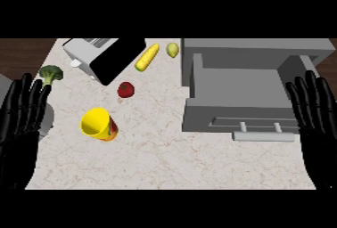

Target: Pick up the cup, place it into the drawer and close the drawer

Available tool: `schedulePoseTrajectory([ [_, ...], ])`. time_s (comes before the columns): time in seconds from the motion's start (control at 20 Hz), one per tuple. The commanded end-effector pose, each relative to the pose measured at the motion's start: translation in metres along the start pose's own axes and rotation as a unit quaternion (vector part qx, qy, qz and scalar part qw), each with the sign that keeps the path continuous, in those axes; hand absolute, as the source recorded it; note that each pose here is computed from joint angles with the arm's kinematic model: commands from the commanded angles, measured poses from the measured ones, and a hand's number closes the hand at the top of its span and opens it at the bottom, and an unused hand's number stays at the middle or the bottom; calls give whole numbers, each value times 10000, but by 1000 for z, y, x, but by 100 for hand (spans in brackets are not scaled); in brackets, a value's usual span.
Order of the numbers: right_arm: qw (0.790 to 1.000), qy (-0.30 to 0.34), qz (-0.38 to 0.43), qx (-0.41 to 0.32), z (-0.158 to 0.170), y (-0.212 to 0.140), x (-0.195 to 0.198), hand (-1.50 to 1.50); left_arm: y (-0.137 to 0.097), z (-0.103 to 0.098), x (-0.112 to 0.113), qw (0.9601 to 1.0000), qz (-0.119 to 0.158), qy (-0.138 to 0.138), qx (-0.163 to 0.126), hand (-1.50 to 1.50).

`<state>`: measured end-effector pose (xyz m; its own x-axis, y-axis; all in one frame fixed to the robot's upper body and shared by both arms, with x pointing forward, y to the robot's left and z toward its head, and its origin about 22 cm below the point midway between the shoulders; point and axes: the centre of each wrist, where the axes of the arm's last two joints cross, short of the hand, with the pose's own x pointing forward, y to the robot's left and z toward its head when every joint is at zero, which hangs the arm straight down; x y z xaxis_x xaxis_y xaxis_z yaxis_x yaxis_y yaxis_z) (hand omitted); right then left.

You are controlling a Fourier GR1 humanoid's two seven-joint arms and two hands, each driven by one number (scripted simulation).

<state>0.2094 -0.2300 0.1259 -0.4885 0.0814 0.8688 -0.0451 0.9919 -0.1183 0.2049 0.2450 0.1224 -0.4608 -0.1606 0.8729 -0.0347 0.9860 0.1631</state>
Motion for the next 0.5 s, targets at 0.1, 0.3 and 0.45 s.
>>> schedulePoseTrajectory([
  [0.1, 9999, -156, -38, -15, -12, 5, 4, -150, 44, -14, -2, 9935, 660, -345, -864, -150],
  [0.3, 9974, 385, -81, 610, 5, 2, -3, -150, 27, 3, -47, 9716, 1958, 730, -1107, -150],
  [0.45, 9961, 562, -82, 681, -9, -6, -5, -150, 56, -13, -49, 9655, 2152, 729, -1274, -150],
])
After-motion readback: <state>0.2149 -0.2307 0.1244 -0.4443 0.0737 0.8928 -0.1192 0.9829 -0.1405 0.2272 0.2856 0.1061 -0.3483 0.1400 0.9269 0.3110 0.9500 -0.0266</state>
